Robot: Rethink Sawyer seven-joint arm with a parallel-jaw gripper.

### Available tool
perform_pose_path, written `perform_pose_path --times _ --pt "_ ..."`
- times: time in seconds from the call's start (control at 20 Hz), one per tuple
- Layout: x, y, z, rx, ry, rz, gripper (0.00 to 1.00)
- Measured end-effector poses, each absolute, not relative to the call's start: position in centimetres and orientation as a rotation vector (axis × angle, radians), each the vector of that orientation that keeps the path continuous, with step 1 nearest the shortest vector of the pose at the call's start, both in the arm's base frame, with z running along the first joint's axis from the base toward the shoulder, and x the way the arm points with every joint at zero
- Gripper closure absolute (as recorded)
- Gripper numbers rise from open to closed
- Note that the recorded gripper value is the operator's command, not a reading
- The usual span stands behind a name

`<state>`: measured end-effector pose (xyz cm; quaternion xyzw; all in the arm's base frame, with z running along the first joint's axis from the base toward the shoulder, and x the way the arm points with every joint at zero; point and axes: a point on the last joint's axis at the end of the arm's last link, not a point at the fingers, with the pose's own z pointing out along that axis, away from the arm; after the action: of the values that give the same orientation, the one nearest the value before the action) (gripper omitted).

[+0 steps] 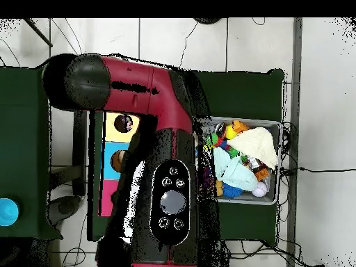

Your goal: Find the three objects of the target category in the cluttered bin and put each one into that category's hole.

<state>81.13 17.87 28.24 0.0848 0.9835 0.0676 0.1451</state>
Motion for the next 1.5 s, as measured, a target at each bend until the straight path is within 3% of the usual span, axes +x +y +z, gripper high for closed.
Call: perform_pose_path --times 0.8,1.5 --pt "85.4 7.3 31.8 0.367 2.739 0.144 1.0" --pt "86.3 -1.4 28.3 0.447 2.748 0.039 1.0"
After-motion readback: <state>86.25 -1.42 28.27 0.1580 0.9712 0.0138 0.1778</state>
